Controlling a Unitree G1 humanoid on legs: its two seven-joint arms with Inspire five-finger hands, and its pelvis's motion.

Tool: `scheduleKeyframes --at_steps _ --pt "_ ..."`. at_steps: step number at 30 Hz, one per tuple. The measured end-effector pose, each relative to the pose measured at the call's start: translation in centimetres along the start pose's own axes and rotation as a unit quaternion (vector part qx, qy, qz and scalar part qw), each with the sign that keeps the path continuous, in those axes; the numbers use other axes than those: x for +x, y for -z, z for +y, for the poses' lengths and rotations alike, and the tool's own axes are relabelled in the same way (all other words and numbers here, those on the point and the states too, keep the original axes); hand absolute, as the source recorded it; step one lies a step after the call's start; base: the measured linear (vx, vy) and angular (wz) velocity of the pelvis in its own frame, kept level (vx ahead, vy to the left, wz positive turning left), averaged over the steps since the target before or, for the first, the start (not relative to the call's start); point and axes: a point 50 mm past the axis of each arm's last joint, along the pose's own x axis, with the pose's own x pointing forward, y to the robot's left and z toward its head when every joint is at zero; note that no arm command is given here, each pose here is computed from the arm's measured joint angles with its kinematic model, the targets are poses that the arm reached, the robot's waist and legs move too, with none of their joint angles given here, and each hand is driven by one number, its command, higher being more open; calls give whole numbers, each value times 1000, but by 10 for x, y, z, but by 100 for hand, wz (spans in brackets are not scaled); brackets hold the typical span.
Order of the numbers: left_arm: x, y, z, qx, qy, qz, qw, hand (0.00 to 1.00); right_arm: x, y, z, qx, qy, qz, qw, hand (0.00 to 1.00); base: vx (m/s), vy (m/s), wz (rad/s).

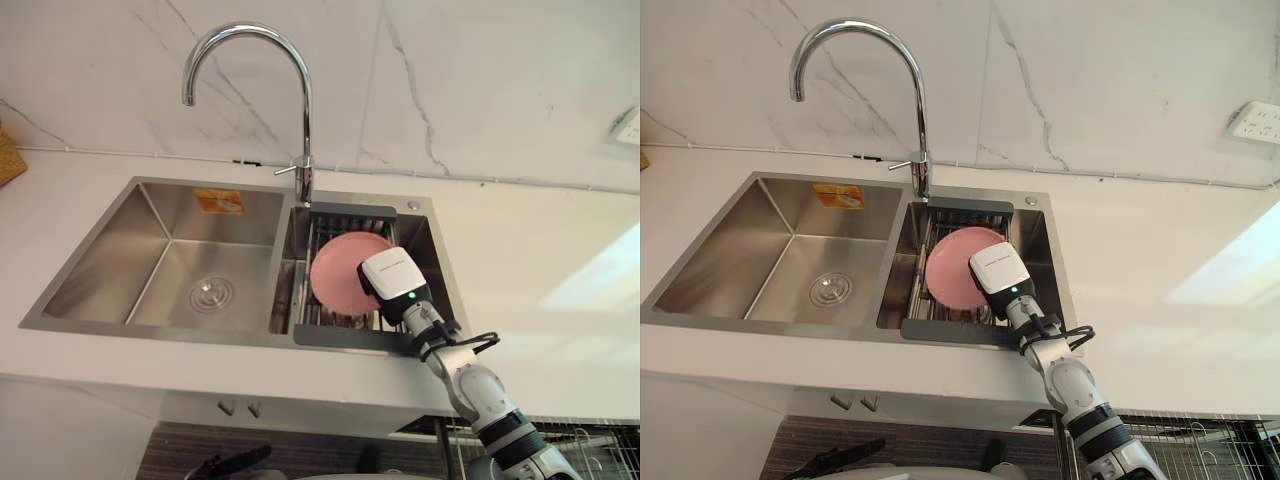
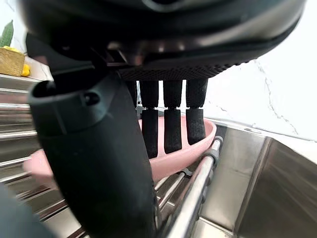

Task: Walk over to the sink, pick up the cup, carry it to the dishwasher, place the cup inside the dishwasher, then close the dishwasher door

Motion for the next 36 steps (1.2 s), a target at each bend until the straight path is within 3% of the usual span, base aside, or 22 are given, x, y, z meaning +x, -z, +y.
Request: scheduleKeyframes --at_steps 24,31,36 --pt "1 5 4 3 -9 -5 1000 100 1 10 -5 78 47 -7 996 0 0 0 0" --pt "0 5 5 -7 -11 -12 1000 100 1 42 -66 88 197 5 976 0 43 25 0" --pt "0 7 3 -10 -9 -12 1000 100 0 46 -90 89 257 -8 962 0 19 51 0"
